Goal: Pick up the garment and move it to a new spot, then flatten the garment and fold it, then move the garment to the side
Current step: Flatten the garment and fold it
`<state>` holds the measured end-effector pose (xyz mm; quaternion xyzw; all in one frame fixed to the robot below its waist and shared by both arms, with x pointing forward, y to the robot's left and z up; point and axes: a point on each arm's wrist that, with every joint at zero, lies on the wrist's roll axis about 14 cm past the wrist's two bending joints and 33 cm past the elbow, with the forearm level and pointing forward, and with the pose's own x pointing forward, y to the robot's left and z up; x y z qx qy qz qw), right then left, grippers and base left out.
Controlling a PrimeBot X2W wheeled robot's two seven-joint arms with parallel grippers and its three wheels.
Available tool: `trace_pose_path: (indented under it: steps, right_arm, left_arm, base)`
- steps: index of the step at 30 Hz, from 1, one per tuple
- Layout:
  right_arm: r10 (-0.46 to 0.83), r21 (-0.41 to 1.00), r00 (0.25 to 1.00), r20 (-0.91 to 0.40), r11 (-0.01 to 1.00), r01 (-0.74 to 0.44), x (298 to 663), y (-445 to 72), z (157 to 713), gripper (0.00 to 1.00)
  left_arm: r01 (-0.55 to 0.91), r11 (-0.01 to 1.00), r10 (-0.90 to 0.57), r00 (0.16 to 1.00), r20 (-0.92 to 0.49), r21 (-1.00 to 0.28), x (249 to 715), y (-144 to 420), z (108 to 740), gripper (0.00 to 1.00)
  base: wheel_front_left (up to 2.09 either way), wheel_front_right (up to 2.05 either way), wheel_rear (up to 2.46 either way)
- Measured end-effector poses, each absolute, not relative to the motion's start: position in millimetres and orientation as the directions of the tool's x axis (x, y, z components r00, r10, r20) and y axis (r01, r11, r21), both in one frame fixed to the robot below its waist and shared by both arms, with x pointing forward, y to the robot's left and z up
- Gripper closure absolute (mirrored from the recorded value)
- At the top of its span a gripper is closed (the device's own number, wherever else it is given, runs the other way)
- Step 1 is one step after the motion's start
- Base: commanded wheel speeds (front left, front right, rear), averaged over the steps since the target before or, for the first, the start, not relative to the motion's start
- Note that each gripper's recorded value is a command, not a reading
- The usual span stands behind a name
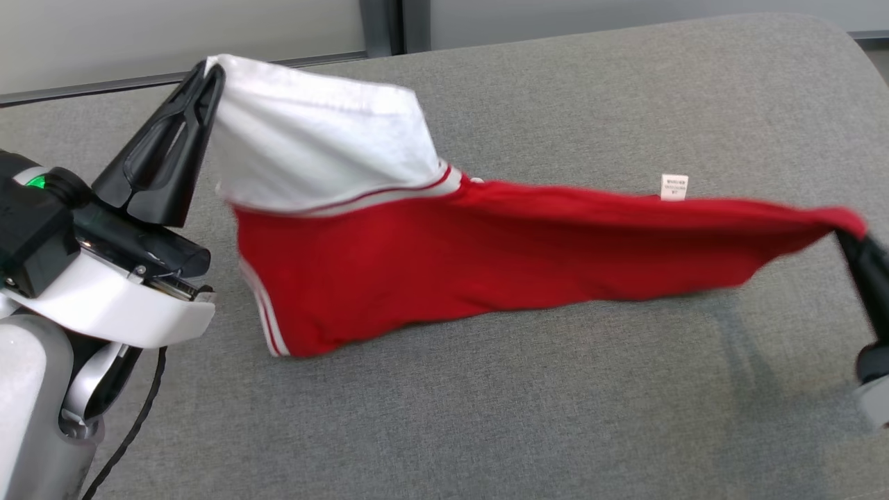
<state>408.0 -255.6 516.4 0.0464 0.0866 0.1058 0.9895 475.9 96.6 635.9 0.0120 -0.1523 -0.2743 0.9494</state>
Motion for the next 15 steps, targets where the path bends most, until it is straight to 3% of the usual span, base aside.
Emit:
trace_pose_path:
  steps: [5,8,9,10,14,15]
  right_arm:
    - [0.241,0.174,0.913,-0.329,0.966,-0.192,382,-234,468,1.00]
    - [0.254,0.219,0.881,-0.400,0.960,-0.177,366,-219,436,0.72]
    - [0.261,0.234,0.874,-0.411,0.956,-0.175,362,-213,428,0.72]
    - [0.271,0.244,0.870,-0.413,0.953,-0.181,359,-206,423,0.56]
    - [0.303,0.253,0.885,-0.353,0.942,-0.222,360,-182,417,0.68]
    - [0.306,0.256,0.891,-0.336,0.940,-0.227,361,-178,415,0.88]
  left_arm:
    - [0.514,0.855,-0.515,0.824,0.237,0.071,478,100,618,1.00]
    - [0.486,0.871,-0.488,0.846,0.214,0.067,483,112,606,1.00]
    - [0.477,0.876,-0.480,0.851,0.210,0.069,486,116,603,1.00]
    - [0.471,0.879,-0.475,0.856,0.202,0.071,488,119,599,1.00]
    - [0.471,0.879,-0.477,0.860,0.180,0.074,498,123,587,1.00]
    - [0.476,0.877,-0.481,0.858,0.183,0.073,502,122,586,1.00]
  base:
    - [0.00,0.00,0.00]
    - [0.00,0.00,0.00]
    - [0.00,0.00,0.00]
    - [0.00,0.00,0.00]
    - [0.00,0.00,0.00]
    - [0.00,0.00,0.00]
